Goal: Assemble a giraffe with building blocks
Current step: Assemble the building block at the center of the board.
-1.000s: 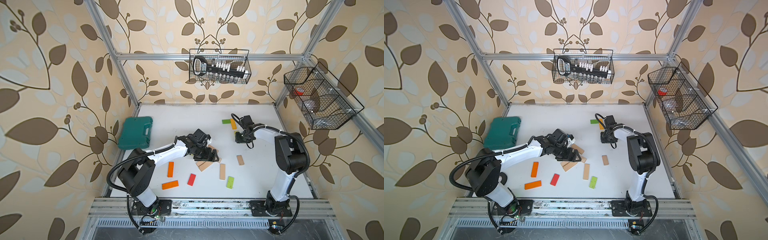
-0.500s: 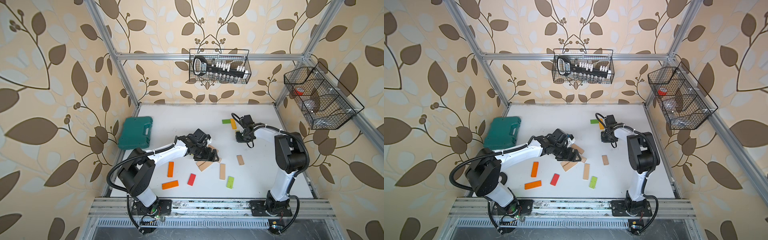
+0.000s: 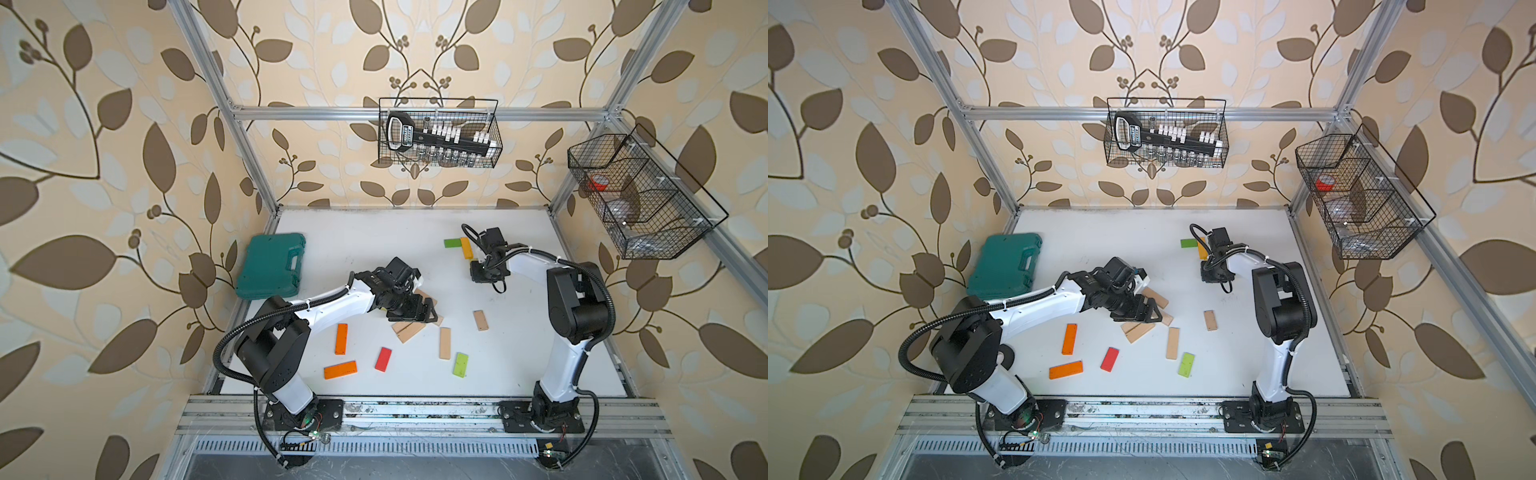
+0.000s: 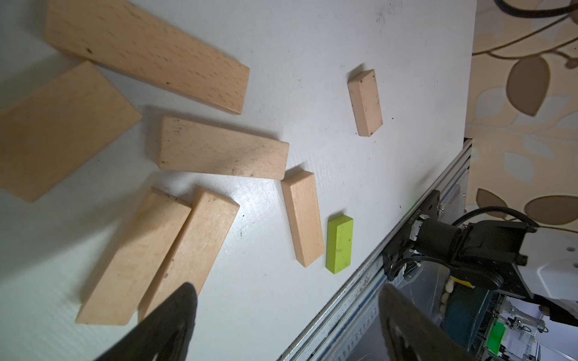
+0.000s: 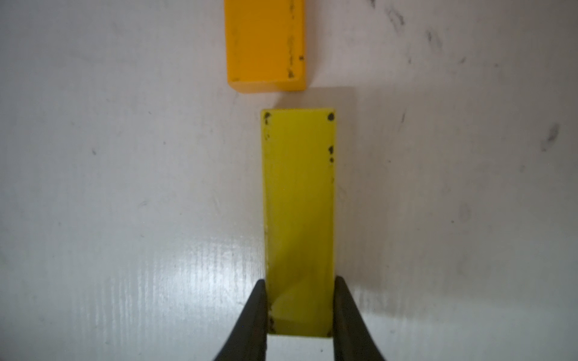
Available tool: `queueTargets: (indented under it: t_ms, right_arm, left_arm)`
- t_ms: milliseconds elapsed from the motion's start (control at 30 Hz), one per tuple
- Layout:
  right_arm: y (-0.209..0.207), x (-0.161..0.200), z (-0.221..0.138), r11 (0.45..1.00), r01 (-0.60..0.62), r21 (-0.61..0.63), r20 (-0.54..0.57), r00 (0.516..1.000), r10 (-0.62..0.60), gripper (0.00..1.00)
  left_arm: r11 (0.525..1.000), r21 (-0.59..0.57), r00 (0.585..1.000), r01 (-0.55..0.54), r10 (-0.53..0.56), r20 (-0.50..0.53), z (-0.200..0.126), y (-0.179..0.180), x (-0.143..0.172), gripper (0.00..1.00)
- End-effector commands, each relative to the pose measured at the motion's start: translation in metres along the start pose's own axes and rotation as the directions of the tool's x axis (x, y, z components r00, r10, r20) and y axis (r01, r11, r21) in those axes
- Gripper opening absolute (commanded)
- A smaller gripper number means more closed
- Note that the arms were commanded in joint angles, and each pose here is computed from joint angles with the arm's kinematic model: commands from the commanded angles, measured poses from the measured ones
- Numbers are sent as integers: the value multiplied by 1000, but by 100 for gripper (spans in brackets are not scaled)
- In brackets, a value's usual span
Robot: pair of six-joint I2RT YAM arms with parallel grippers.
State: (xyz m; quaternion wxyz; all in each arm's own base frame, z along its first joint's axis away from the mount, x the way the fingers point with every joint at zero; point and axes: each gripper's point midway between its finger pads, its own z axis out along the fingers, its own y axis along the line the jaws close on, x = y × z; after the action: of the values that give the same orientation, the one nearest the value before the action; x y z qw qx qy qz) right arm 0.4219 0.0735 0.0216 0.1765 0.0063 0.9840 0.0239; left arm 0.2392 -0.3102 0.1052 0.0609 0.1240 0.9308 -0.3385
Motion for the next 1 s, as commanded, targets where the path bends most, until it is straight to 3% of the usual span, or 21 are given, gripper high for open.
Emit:
queueTargets:
  t_ms: [0,967]
  right_arm:
    - [4,19,15,1000,17,-12,-88,996,-18,26]
    - [15,19,20,999,38,-25,-108,993,-41,27]
  left_arm:
    - [997,50,998,-53,51,45,-13,-16,-11,91]
    - [997,55,998,-47,45,50,-14,-13,-13,91]
